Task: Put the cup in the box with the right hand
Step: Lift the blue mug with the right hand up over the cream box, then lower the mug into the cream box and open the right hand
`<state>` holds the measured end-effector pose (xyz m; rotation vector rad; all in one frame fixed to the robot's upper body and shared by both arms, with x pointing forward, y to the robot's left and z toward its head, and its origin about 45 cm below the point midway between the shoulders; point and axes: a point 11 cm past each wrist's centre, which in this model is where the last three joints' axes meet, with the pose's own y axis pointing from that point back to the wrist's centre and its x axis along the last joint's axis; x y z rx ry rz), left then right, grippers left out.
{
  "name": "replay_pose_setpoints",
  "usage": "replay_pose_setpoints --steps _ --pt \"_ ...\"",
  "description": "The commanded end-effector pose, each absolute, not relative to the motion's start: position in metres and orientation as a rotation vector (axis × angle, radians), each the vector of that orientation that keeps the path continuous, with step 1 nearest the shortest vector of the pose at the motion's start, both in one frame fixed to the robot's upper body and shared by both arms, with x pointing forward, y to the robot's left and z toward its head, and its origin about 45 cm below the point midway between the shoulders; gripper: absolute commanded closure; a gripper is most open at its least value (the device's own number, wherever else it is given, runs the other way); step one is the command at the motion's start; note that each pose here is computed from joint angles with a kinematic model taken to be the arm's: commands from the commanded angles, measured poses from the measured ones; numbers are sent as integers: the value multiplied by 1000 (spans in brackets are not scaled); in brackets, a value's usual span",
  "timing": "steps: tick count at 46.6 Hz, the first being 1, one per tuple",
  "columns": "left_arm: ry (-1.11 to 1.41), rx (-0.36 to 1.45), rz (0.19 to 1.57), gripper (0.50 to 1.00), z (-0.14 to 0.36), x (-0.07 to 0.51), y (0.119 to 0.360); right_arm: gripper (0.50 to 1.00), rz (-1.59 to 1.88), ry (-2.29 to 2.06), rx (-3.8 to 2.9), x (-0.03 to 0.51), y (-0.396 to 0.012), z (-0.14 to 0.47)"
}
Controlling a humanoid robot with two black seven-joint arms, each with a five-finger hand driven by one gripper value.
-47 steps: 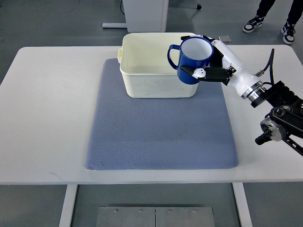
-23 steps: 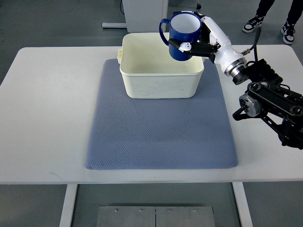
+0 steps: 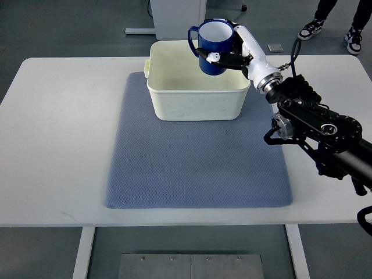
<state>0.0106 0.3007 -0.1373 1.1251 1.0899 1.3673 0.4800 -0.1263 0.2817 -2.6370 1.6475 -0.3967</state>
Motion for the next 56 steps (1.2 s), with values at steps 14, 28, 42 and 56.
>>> replay_pose_setpoints --steps 14,28,42,56 --pt "1090 1125 1367 500 -137 10 301 863 -378 1651 -2653 478 -124 277" --pt "1090 1126 1367 500 -137 10 301 513 -368 1644 -2658 476 -122 272" --pt "1090 1125 1367 500 -137 10 301 505 -374 1635 -2678 473 -121 267" --pt "1089 1124 1368 500 -137 11 301 505 -393 1631 -2668 476 -122 274"
